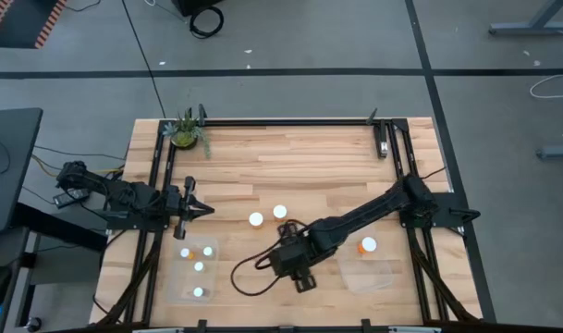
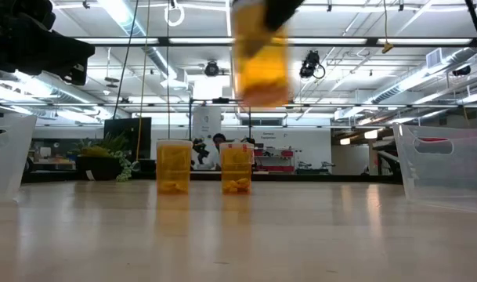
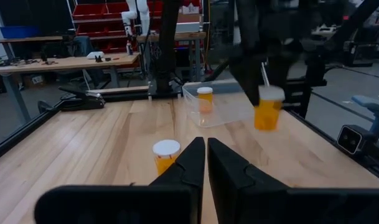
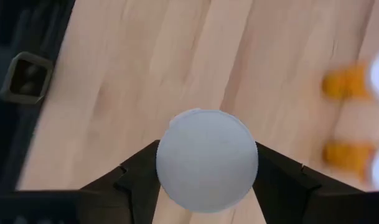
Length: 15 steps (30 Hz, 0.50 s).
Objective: Pick and place medicine bottles into bin by pill shape (circle, oval)
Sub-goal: Put the large orange pill bottle into the right transparent bin
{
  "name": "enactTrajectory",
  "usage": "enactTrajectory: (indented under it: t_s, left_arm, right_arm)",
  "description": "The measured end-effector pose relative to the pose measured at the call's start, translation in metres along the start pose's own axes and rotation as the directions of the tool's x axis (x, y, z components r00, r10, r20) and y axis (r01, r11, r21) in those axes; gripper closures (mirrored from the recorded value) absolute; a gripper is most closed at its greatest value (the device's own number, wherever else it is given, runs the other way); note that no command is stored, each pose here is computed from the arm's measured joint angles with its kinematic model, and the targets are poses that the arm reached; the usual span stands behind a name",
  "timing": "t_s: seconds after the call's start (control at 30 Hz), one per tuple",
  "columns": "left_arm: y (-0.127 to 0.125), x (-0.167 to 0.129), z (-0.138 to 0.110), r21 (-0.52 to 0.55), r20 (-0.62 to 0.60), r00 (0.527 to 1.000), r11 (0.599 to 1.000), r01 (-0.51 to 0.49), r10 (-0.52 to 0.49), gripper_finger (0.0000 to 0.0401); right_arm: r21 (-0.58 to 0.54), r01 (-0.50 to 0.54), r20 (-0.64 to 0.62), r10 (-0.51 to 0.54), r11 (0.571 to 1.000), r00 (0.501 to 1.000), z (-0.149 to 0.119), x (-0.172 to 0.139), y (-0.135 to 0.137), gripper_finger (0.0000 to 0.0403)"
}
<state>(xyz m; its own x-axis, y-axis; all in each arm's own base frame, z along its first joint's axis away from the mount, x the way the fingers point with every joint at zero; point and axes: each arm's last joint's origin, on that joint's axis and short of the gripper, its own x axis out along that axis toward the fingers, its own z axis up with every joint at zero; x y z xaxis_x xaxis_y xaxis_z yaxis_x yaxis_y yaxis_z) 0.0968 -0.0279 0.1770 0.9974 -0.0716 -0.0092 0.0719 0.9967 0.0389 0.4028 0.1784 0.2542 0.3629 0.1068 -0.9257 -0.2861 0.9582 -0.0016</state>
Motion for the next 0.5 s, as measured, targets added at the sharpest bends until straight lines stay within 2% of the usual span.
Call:
enactTrajectory:
  t_s: [0.23, 0.37, 0.5]
  left_arm:
    - [0.0, 0.0, 0.0, 0.001, -0.004, 1.0, 1.0, 0.001, -0.001, 0.0365]
    - [0.0, 0.0, 0.0, 0.002, -0.004, 1.0, 1.0, 0.0, 0.0, 0.037]
    - [0.0, 0.0, 0.0, 0.001, -0.004, 1.0, 1.0, 0.0, 0.0, 0.0375]
  right_arm:
    - [0.088, -0.01, -0.019, 0.012, 0.996, 1.0, -0.031, -0.037, 0.018, 0.0174]
    - [0.168, 0.037, -0.021, -0.034, 0.985, 0.999, -0.062, -0.043, 0.023, 0.0179]
    - [0.304, 0.074, -0.03, -0.068, 0.95, 0.997, -0.099, -0.051, 0.022, 0.0173]
